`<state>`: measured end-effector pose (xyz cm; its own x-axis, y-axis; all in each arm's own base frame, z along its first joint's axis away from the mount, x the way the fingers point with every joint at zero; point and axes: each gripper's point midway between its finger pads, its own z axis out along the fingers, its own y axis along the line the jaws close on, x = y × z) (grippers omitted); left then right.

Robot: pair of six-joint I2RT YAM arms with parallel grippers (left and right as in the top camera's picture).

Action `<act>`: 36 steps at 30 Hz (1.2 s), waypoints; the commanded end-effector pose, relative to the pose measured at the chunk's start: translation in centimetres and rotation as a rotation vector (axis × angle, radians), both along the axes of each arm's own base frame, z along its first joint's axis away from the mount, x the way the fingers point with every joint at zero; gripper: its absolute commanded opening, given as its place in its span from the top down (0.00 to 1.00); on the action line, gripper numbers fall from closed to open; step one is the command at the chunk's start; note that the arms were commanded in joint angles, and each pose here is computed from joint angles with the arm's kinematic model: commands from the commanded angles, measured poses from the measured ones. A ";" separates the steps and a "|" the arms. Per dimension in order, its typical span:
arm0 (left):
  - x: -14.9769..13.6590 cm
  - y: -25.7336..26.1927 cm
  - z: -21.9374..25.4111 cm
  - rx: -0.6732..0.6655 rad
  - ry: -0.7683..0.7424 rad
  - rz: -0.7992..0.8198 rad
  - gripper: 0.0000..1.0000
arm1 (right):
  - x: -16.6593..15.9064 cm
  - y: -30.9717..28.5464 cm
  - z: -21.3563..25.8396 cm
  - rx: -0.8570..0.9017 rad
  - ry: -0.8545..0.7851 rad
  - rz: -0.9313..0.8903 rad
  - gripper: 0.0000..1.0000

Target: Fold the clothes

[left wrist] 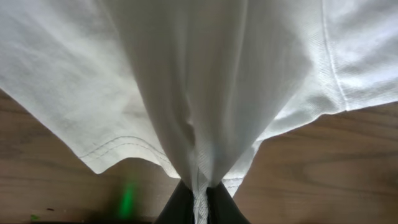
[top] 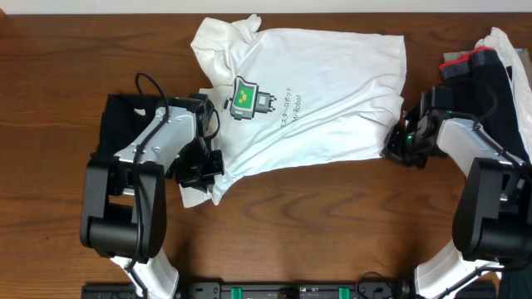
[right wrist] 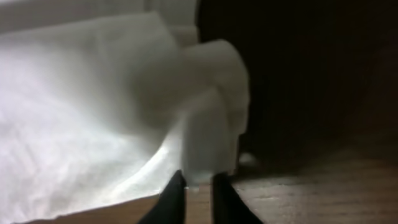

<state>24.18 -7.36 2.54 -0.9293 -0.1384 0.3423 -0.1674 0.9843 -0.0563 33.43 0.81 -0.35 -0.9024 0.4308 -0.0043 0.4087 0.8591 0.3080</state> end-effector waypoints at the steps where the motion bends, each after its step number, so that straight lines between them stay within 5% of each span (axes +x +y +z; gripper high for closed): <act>1: -0.2 0.0 0.2 -0.009 -0.001 -0.018 0.94 | -2.0 -0.6 -1.6 -0.037 0.088 -0.018 0.99; 15: -2.7 0.5 1.2 -0.004 0.106 -0.052 0.94 | -6.0 -9.3 7.4 -0.454 0.063 -0.169 0.99; 29: -6.0 -0.9 3.8 -0.035 0.209 -0.105 0.94 | -8.8 -8.9 8.6 -0.446 0.121 -0.148 0.98; 32: -6.2 -1.7 4.7 -0.029 0.164 -0.112 0.88 | -8.7 -8.6 8.6 -0.432 0.118 -0.148 0.73; 36: -6.1 -2.1 6.4 -0.040 0.078 -0.114 0.83 | -7.5 -7.9 8.6 -0.380 0.068 -0.147 0.66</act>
<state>18.35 -9.48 7.69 -0.8890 -0.0070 0.4579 -0.0500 0.9954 -0.0819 25.52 -7.09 8.12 -0.8452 0.5209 -0.1199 0.5314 0.8430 -0.0835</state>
